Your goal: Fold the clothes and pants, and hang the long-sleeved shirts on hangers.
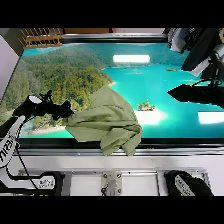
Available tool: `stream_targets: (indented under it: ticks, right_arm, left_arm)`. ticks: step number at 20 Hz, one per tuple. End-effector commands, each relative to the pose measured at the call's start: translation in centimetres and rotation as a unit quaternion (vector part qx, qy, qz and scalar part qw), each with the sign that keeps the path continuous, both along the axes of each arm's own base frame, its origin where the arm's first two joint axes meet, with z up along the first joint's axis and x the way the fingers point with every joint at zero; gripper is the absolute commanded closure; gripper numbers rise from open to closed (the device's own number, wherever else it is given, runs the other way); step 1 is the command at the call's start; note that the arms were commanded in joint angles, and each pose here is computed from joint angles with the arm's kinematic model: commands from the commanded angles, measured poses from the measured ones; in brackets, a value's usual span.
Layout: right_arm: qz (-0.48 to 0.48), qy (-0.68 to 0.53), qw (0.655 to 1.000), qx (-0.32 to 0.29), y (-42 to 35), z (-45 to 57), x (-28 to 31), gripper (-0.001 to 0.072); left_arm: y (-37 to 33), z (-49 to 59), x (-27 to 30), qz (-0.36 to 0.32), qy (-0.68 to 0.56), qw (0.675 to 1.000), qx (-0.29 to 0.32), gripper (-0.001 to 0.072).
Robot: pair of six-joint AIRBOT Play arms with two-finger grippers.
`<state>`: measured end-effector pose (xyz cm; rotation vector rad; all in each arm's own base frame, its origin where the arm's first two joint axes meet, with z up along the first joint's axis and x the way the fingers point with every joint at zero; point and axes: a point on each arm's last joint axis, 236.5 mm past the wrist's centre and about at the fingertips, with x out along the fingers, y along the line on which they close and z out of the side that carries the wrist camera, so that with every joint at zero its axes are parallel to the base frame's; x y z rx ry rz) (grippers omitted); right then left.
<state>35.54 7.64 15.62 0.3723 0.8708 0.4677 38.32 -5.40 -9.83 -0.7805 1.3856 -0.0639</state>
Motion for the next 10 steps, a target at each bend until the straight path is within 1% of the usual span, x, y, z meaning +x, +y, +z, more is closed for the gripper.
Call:
stream_targets:
  ticks: [1, 2, 3, 4, 5, 7, 10]
  right_arm:
    - [0.005, 0.053, 0.999, 0.006, 0.2, -4.6, 2.3, 0.0696]
    - [0.008, 0.068, 0.998, 0.006, 0.3, -6.5, 3.3, 0.0685]
    - [0.014, 0.087, 0.996, 0.005, 0.6, -9.0, 4.3, 0.0543]
    - [0.02, 0.105, 0.994, 0.006, 1.2, -11.5, 5.2, 0.0313]
    - [0.023, 0.12, 0.993, 0.004, 1.7, -13.8, 6.0, 0.0272]
    - [0.034, 0.149, 0.988, -0.001, 3.2, -18.2, 7.2, 0.0271]
    - [0.077, 0.189, 0.979, -0.007, 7.1, -22.9, 7.7, 0.0271]
  left_arm:
    - [0.1, 2.7, 1.8, -0.04, -0.033, 0.999, 0.004, 0.0701]
    - [0.1, 3.8, 2.4, -0.052, -0.042, 0.998, 0.007, 0.0701]
    - [0.2, 4.8, 3.0, -0.062, -0.052, 0.997, 0.01, 0.0701]
    - [0.5, 5.6, 3.5, -0.069, -0.061, 0.996, 0.019, 0.0701]
    - [0.6, 6.3, 4.1, -0.073, -0.07, 0.995, 0.023, 0.0701]
    - [0.8, 7.2, 4.8, -0.078, -0.082, 0.993, 0.033, 0.0701]
    - [0.9, 7.7, 5.2, -0.078, -0.09, 0.992, 0.034, 0.0701]
